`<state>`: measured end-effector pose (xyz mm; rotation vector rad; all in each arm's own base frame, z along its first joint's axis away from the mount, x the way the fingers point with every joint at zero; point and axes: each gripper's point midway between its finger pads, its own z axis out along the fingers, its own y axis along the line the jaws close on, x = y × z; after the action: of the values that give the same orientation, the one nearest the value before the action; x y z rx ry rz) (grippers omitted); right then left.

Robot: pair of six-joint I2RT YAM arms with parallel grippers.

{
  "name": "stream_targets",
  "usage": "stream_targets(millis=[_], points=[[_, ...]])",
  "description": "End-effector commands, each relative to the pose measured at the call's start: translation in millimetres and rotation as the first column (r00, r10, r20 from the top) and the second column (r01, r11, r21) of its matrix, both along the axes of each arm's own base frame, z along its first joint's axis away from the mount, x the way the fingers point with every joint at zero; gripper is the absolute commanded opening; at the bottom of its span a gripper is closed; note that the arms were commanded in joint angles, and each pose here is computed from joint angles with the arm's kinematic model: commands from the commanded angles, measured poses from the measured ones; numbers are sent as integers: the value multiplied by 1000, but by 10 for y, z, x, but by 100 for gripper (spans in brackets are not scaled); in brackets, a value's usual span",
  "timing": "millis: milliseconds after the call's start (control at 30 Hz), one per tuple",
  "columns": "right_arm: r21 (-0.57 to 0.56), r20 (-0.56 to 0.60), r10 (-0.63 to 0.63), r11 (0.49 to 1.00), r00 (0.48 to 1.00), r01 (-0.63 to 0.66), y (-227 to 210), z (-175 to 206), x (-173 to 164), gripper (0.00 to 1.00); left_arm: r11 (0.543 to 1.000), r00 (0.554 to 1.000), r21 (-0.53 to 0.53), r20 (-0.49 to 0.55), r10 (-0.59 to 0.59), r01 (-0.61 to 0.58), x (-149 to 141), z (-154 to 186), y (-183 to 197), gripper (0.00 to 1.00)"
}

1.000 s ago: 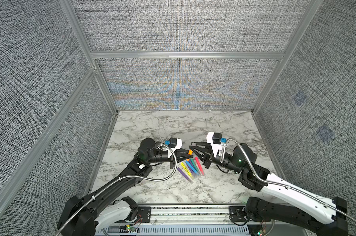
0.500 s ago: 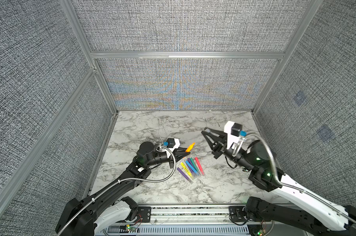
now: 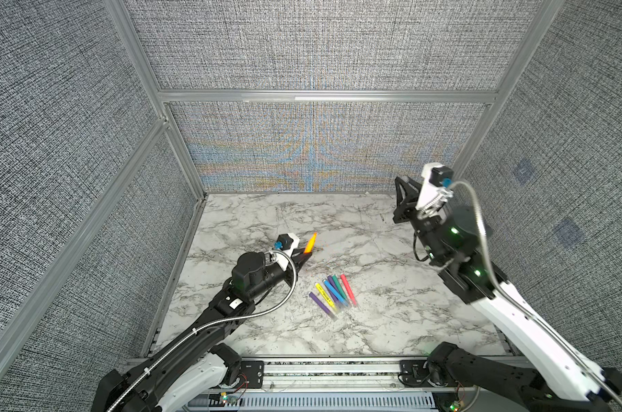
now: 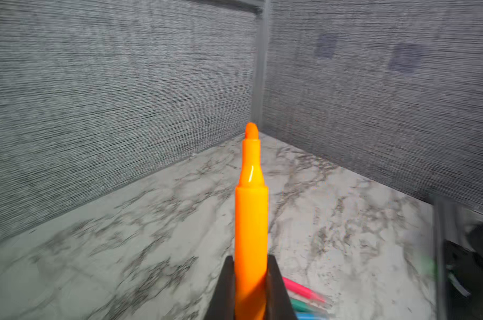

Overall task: Remove pen caps from pens
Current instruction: Place the pen at the middle-left of the table.

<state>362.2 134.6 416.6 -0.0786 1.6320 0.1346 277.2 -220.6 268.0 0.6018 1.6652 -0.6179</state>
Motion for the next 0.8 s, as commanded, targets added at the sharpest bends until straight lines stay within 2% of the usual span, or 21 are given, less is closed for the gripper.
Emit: stream_targets(millis=[0, 67, 167, 267, 333, 467, 633, 767], points=[[-154, -495, -139, 985, 858, 71, -392, -1622, 149, 0, 939, 937, 162, -133, 325, -302, 388, -344, 513, 0], [-245, -591, -228, 965, 774, 96, -541, -2112, 258, 0, 893, 892, 261, -173, 418, -367, 580, -519, 710, 0], [-385, -657, -361, 915, 662, 118, -764, -2566, 407, 0, 833, 823, 383, -252, 510, -399, 826, -811, 971, 0], [-463, -723, -419, 884, 549, 66, -878, -2959, 541, 0, 726, 724, 530, -271, 634, -438, 1011, -1105, 1311, 1], [-504, -750, -459, 863, 476, 36, -1002, -3215, 610, 0, 726, 695, 551, -326, 641, -411, 1104, -1271, 1394, 2], [-489, -811, -457, 872, 365, 7, -1221, -3617, 655, 0, 716, 645, 598, -394, 655, -361, 1189, -1516, 1477, 4], [-482, -841, -454, 876, 294, -24, -1369, -3920, 561, 0, 710, 615, 628, -433, 659, -319, 1215, -1711, 1492, 6], [-454, -858, -426, 890, 287, -37, -1302, -3991, 579, 5, 702, 578, 667, -478, 661, -251, 1173, -1945, 1488, 12]])
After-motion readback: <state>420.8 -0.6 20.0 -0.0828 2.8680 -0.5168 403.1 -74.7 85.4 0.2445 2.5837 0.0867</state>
